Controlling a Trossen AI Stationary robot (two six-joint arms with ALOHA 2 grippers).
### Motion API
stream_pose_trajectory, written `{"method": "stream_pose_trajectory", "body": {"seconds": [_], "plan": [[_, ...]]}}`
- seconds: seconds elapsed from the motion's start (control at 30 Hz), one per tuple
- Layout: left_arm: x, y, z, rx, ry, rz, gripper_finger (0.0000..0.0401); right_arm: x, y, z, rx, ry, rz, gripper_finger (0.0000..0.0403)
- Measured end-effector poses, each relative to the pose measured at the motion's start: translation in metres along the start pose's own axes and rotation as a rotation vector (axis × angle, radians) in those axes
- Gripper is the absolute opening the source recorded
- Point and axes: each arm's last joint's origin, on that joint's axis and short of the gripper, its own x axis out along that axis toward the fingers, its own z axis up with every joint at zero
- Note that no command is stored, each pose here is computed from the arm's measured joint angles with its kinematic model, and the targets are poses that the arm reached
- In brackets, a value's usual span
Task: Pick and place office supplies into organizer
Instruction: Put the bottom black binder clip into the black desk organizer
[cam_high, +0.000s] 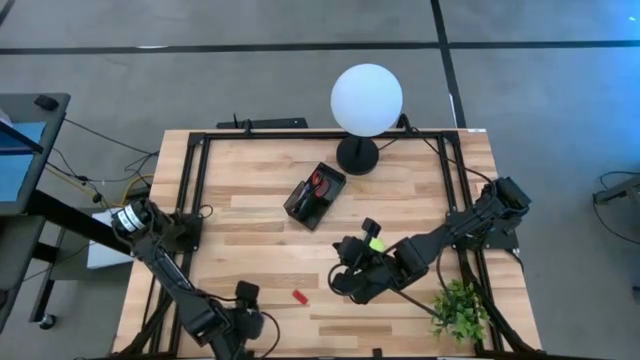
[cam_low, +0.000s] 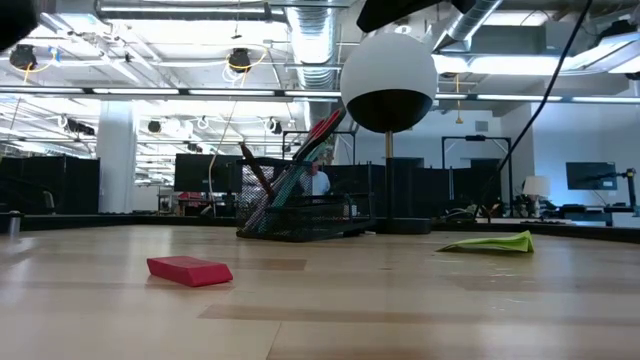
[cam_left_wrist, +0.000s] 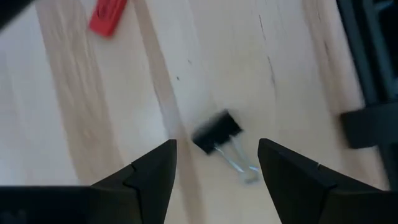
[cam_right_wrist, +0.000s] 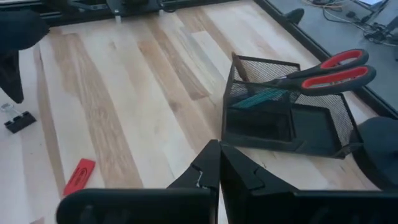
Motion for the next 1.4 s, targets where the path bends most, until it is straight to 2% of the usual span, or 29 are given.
{"method": "stream_pose_trajectory", "body": {"seconds": [0.1, 0.33, 0.67, 0.77, 0.93, 1.13, 1.4], "plan": [[0.001, 0.004, 0.003, 0.136, -0.005, 0.017, 0.0225, 0.002, -0.002, 0.001, 0.004, 0.001, -0.005, 0.0], [0.008, 0.011, 0.01, 0.266, -0.016, -0.023, 0.0224, 0.002, -0.002, 0.001, 0.006, 0.001, -0.007, 0.0], [0.009, 0.013, 0.01, 0.29, -0.004, -0.028, 0.0224, 0.002, -0.002, 0.001, 0.006, 0.001, -0.006, 0.0], [0.022, 0.01, 0.01, 0.282, 0.015, -0.029, 0.0224, 0.002, -0.002, 0.001, 0.006, 0.003, -0.004, 0.0], [0.047, 0.003, 0.005, 0.334, 0.107, -0.008, 0.0224, 0.002, -0.002, 0.001, 0.006, 0.003, -0.004, 0.0], [0.054, 0.004, 0.003, 0.36, 0.128, 0.02, 0.0224, 0.003, -0.003, 0.002, 0.008, 0.004, -0.007, 0.0], [0.059, 0.018, 0.01, 0.306, 0.138, 0.037, 0.0224, 0.007, -0.006, 0.004, 0.017, 0.006, -0.018, 0.0]]}}
